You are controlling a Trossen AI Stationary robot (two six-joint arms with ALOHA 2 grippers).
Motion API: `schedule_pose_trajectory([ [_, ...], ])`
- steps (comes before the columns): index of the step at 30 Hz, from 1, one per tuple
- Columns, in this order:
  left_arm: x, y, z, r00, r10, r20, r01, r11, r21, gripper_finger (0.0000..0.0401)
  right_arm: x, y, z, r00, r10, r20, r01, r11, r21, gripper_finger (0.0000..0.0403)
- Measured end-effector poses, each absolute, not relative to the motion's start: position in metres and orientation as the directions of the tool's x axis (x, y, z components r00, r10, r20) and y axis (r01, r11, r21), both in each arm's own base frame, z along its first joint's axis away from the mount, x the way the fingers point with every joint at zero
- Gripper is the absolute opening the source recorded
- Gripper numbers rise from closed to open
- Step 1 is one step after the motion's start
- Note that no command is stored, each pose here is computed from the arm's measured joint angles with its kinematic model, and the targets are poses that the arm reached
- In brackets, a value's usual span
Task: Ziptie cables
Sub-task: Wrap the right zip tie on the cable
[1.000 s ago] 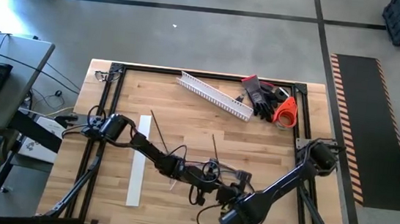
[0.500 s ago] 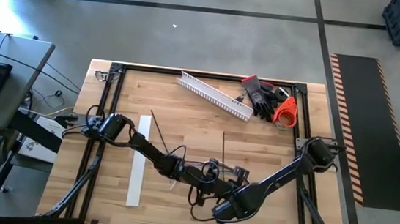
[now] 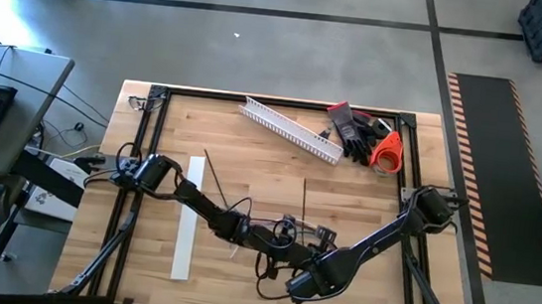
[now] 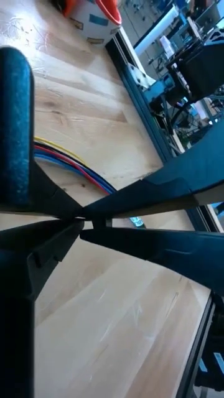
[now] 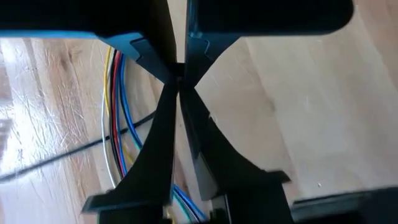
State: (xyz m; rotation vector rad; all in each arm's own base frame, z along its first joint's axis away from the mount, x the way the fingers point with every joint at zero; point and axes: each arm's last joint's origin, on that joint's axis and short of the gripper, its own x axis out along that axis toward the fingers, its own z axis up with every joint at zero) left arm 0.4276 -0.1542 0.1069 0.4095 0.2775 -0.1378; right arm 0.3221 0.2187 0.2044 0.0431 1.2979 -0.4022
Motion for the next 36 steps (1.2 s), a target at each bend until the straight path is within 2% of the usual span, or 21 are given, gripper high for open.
schedule_pose_trajectory([
  [4, 0.428, -0.154, 0.107, 0.953, -0.075, -0.293, 0.176, 0.926, 0.335, 0.0, 0.325, 0.221, 0.212, 0.266, -0.291, -0.919, 0.306, 0.93, -0.206, 0.0026],
  [7, 0.428, -0.154, 0.107, 0.953, -0.079, -0.294, 0.175, 0.932, 0.317, 0.0, 0.325, 0.224, 0.219, 0.296, -0.314, -0.902, 0.298, 0.928, -0.225, 0.0058],
  [14, 0.427, -0.156, 0.107, 0.952, -0.086, -0.294, 0.18, 0.935, 0.307, 0.0, 0.31, 0.231, 0.235, 0.284, -0.409, -0.867, 0.305, 0.896, -0.322, 0.015],
  [19, 0.427, -0.156, 0.107, 0.952, -0.086, -0.294, 0.178, 0.937, 0.301, 0.0, 0.303, 0.24, 0.231, 0.299, -0.402, -0.865, 0.241, 0.909, -0.339, 0.0183],
  [23, 0.427, -0.156, 0.107, 0.952, -0.086, -0.294, 0.178, 0.937, 0.301, 0.0, 0.302, 0.247, 0.221, 0.359, -0.391, -0.848, 0.183, 0.92, -0.347, 0.0177],
  [28, 0.427, -0.157, 0.107, 0.95, -0.103, -0.295, 0.193, 0.936, 0.295, 0.0, 0.308, 0.243, 0.208, 0.386, -0.384, -0.839, 0.137, 0.923, -0.36, 0.0146],
  [33, 0.427, -0.157, 0.107, 0.95, -0.105, -0.295, 0.195, 0.936, 0.294, 0.0, 0.311, 0.238, 0.204, 0.379, -0.387, -0.84, 0.135, 0.922, -0.364, 0.0103],
  [36, 0.427, -0.157, 0.107, 0.95, -0.105, -0.295, 0.194, 0.937, 0.291, 0.0, 0.313, 0.236, 0.203, 0.359, -0.359, -0.862, 0.122, 0.933, -0.338, 0.0061],
])
